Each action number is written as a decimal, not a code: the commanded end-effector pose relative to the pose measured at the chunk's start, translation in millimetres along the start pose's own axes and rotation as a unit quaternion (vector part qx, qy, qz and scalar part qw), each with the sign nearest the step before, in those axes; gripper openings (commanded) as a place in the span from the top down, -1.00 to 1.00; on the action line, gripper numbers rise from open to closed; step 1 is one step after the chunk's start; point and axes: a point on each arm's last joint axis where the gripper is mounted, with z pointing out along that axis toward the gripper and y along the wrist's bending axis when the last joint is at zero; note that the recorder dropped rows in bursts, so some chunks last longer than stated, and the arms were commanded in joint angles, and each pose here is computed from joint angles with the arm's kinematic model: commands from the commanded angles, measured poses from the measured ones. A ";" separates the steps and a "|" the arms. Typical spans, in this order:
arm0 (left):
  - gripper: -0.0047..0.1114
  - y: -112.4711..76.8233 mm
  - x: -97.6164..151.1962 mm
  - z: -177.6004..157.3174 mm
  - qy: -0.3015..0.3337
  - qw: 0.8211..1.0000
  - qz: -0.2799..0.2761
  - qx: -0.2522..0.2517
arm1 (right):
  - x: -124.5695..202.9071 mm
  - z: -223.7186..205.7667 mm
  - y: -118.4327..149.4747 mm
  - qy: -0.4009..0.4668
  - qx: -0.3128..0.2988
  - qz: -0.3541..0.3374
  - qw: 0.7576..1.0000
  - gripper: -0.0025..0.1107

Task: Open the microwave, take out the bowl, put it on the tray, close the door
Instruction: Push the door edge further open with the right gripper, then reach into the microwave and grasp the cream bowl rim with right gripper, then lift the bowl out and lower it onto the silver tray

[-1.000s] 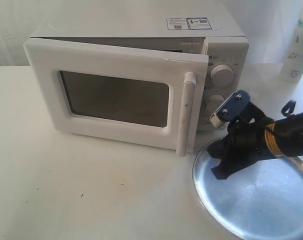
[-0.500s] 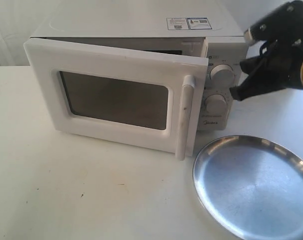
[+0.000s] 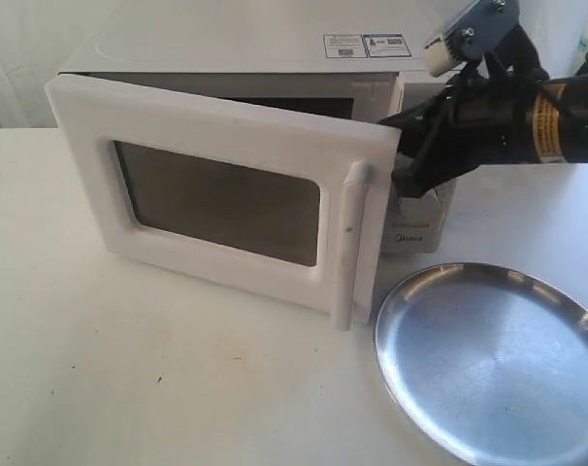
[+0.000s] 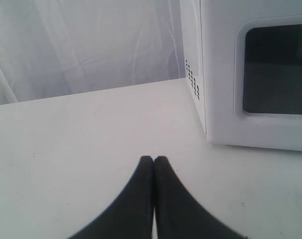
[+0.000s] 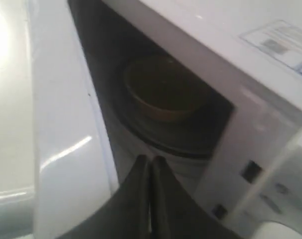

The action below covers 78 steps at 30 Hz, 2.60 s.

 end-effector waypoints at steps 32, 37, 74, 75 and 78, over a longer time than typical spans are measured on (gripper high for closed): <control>0.92 -0.3 -1.5 -0.3 -0.005 1.000 -0.004 0.003 | 33.5 177.8 35.9 -0.056 0.031 -0.246 0.967 -0.19; 0.92 -0.3 -1.5 -0.3 -0.005 1.000 -0.004 0.003 | 39.3 215.8 15.1 -0.003 0.055 -0.252 0.966 -0.19; 0.92 -0.3 -1.5 -0.3 -0.005 1.000 -0.004 0.003 | 51.1 49.3 124.5 0.363 0.066 -0.145 0.918 0.96; 0.92 -0.3 -1.5 -0.3 -0.005 1.000 -0.004 0.003 | 56.7 42.4 125.2 0.369 0.068 -0.140 0.916 0.96; 0.92 -0.3 -1.5 -0.3 -0.005 1.000 -0.004 0.003 | 66.0 21.9 120.0 0.380 0.091 -0.120 0.913 0.96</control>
